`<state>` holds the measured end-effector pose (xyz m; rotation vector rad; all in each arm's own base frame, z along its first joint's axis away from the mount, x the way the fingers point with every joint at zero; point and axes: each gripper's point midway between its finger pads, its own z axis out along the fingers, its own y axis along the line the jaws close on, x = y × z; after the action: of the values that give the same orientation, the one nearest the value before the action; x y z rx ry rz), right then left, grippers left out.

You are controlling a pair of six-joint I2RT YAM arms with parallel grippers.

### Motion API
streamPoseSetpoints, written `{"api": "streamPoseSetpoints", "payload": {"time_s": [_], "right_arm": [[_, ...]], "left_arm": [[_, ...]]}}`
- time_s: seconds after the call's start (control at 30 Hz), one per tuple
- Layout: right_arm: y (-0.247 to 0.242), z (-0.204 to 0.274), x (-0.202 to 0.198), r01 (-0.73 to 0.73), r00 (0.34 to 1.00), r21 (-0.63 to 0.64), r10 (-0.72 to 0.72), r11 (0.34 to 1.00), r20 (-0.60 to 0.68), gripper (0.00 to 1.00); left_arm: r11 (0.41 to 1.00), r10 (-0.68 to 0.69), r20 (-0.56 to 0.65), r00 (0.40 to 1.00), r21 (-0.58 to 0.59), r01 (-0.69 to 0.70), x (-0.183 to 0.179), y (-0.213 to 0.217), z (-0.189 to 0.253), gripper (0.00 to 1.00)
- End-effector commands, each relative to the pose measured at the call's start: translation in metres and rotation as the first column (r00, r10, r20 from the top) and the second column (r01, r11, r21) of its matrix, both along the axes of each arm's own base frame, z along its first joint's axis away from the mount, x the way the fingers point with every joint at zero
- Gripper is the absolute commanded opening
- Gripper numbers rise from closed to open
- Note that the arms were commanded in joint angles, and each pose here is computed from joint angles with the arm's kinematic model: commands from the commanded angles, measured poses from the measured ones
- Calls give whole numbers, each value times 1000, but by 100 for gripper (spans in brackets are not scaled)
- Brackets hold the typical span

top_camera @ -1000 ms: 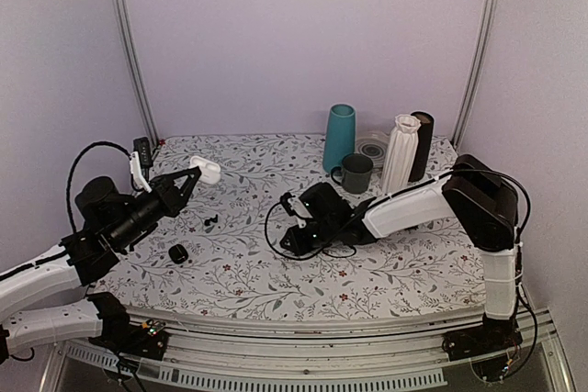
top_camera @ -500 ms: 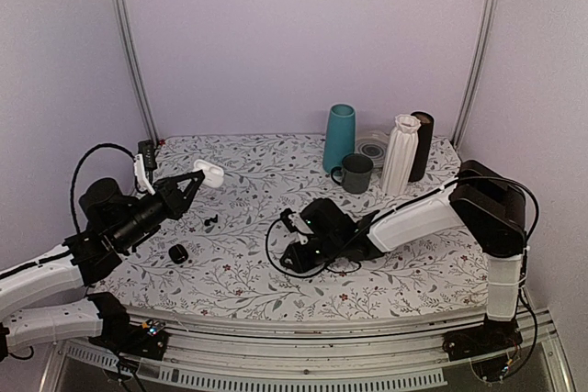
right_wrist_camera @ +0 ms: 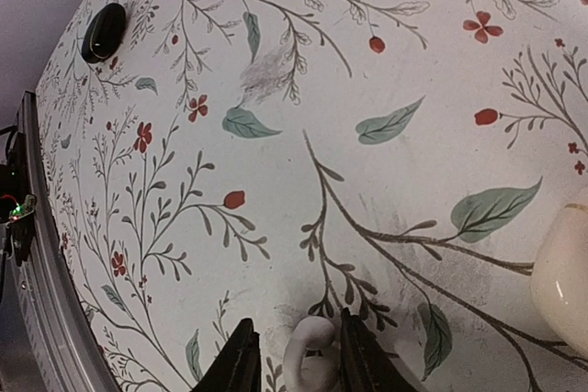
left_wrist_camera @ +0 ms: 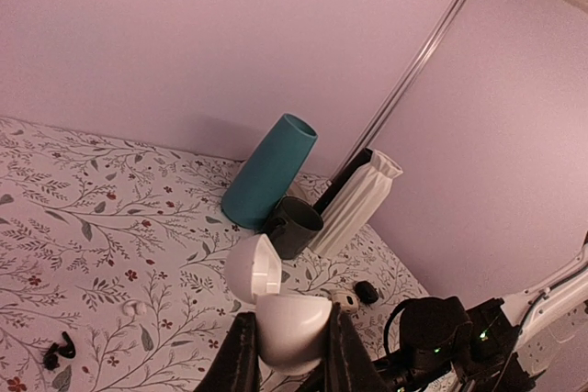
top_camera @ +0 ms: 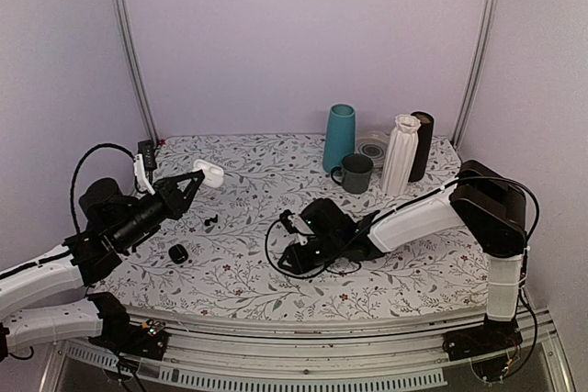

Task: Insert the wireless bluetooth earbuds into the charging case
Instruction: Move the left earbud to the center of the board, then pick up the left earbud from the center of the board.

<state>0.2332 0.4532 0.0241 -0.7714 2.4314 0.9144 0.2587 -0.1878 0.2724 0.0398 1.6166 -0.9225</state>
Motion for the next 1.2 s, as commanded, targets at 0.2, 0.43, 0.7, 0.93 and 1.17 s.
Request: {"api": "streamPoseSetpoints", "payload": {"time_s": [0.2, 0.43, 0.7, 0.93, 1.17], "right_arm": [[-9, 17, 11, 52, 998, 26, -52, 998, -18, 25], [-8, 18, 9, 44, 999, 26, -44, 999, -21, 12], [-9, 17, 7, 33, 999, 17, -33, 999, -24, 5], [-13, 42, 11, 41, 999, 50, -41, 998, 14, 4], [-20, 113, 15, 16, 991, 156, -36, 988, 129, 4]], "left_arm": [[1000, 10, 21, 1000, -18, -9, 1, 4, 5, 0], [1000, 6, 22, 1000, -20, -5, 1, 3, 5, 0], [1000, 0, 22, 1000, -22, 1, 2, 1, 5, 0], [997, -80, 67, 995, 23, 79, -4, -12, 7, 0], [965, -258, 153, 954, 91, 246, -18, -35, 16, 0]]}}
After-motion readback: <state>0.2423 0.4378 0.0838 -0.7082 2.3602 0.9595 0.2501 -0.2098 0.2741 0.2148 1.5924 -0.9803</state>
